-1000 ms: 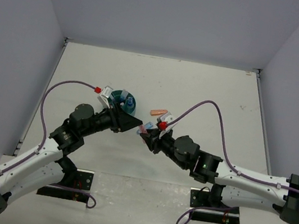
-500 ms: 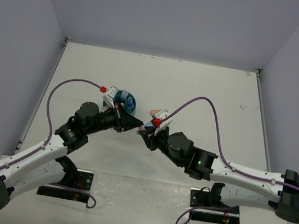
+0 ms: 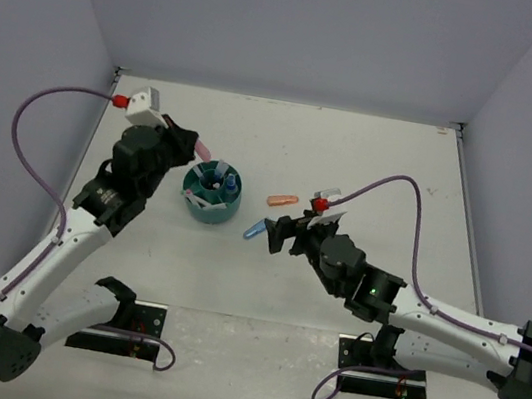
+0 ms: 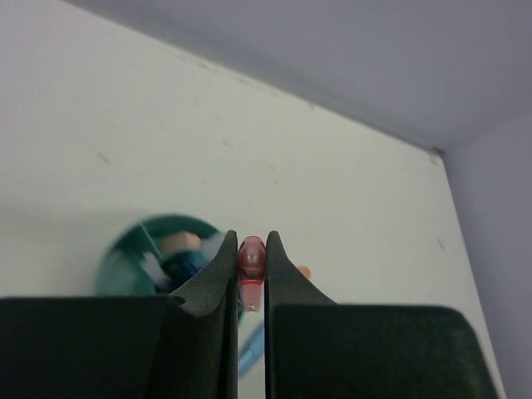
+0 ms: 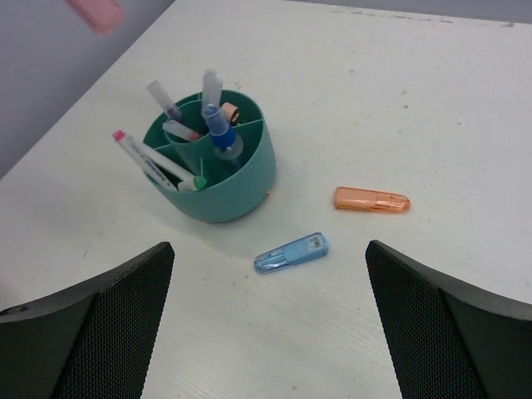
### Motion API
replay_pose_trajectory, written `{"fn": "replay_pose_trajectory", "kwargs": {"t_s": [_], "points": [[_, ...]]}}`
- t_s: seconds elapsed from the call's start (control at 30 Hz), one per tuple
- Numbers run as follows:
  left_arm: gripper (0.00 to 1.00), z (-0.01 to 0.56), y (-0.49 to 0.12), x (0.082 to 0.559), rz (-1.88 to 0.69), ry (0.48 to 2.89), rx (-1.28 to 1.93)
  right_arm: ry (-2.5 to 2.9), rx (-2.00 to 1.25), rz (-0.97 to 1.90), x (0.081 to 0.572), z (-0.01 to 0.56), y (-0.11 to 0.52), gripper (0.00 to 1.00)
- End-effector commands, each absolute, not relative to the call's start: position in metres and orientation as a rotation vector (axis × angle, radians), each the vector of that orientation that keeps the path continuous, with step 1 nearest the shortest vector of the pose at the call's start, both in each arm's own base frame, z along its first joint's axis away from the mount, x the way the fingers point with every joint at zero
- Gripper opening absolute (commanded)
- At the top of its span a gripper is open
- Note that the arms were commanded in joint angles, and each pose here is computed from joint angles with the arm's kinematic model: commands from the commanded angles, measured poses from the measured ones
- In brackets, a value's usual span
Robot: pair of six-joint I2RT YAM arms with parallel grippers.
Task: Sort the stationery into containers
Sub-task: Place the pen in the storage box.
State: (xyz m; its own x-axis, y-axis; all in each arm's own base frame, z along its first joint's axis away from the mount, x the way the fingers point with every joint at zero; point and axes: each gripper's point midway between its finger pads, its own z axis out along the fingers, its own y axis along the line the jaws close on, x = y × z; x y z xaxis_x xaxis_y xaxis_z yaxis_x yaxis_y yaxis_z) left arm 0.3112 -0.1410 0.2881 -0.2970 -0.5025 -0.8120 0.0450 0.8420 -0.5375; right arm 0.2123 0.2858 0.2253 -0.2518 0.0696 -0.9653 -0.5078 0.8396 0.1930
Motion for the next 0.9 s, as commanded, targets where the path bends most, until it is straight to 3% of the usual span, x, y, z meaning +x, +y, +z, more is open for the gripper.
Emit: {"fn": "replay_pose_trajectory", "kwargs": {"t_s": [0.0, 0.2, 0.4, 0.87], "points": [[0.00, 0.307, -0.022, 0.354, -0.089, 1.751, -0.452, 1.711, -0.114, 0.591, 0.223, 0.239, 0.243, 0.99], [0.00, 0.279, -0.005, 0.376, -0.200, 1.689, -0.366, 1.653, -0.087, 0.589, 0.224, 0.247, 0.224, 0.99], [0.00, 0.272, -0.056, 0.371, -0.463, 1.547, -0.117, 1.640, -0.111, 0.624, 0.218, 0.250, 0.223, 0.99], [0.00, 0.202, -0.072, 0.366, -0.569, 1.687, -0.124, 1.629, -0.128, 0.647, 0.214, 0.254, 0.221, 0.99]]}}
